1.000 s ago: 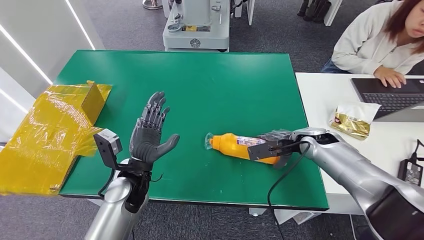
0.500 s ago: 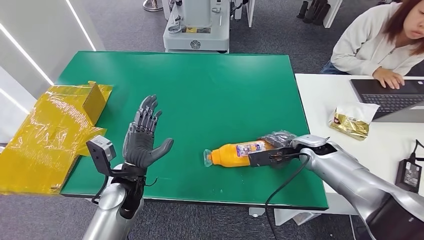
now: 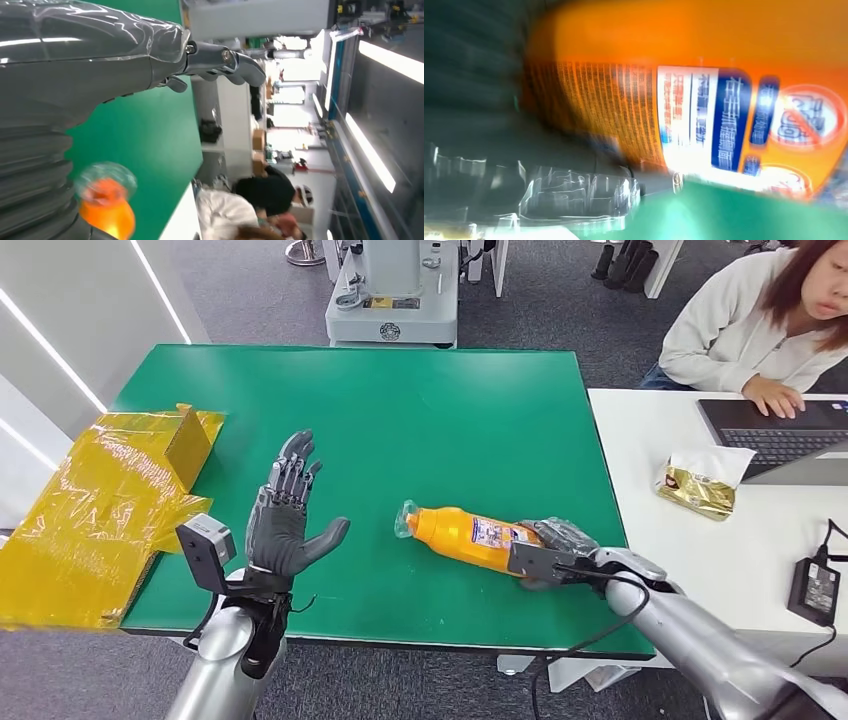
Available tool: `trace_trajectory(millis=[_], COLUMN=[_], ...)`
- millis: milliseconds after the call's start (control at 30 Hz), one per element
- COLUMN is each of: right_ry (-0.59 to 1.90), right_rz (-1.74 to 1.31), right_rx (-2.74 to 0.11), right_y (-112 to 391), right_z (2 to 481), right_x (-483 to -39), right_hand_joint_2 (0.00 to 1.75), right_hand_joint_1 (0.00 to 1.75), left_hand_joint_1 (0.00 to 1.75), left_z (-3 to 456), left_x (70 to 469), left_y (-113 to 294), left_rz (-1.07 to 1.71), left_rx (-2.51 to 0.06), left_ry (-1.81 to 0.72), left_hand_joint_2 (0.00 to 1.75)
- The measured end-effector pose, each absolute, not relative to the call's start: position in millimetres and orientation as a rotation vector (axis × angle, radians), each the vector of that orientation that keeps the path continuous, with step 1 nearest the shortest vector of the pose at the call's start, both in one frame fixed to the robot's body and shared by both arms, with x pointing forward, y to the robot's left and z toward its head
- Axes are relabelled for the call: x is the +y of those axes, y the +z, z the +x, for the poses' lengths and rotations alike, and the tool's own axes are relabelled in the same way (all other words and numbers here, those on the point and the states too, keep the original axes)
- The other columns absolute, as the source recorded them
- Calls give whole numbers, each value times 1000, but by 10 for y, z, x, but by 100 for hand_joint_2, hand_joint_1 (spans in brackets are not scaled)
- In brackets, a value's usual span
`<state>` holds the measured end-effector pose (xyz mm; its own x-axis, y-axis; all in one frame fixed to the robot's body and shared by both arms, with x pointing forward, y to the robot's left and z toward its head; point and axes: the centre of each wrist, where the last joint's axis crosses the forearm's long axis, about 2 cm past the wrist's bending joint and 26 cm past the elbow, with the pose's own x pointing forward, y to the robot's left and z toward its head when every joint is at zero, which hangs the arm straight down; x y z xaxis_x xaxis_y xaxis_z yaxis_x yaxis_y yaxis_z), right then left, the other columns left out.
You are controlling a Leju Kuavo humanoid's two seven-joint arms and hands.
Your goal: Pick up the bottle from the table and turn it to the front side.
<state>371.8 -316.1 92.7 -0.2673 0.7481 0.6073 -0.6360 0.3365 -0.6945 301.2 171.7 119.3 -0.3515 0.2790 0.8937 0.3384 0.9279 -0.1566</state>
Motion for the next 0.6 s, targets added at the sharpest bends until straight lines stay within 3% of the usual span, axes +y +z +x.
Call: trace_trajectory(millis=[367,600], right_ry=[884,660], right_rz=[137,221], right_rx=[-1605,-1738], right_y=[564,646], right_z=[2777,2440], right_x=[-2554,-2205], right_hand_joint_2=[175,175], right_hand_joint_1=[175,175], left_hand_joint_1=[0,0], left_z=[2886,2876], left_x=[1838,1833], left_y=[1134,1114], left_rz=[-308,-401], left_rx=[-1968,-1904], left_ry=[-70,-88], left_hand_joint_2=[175,175])
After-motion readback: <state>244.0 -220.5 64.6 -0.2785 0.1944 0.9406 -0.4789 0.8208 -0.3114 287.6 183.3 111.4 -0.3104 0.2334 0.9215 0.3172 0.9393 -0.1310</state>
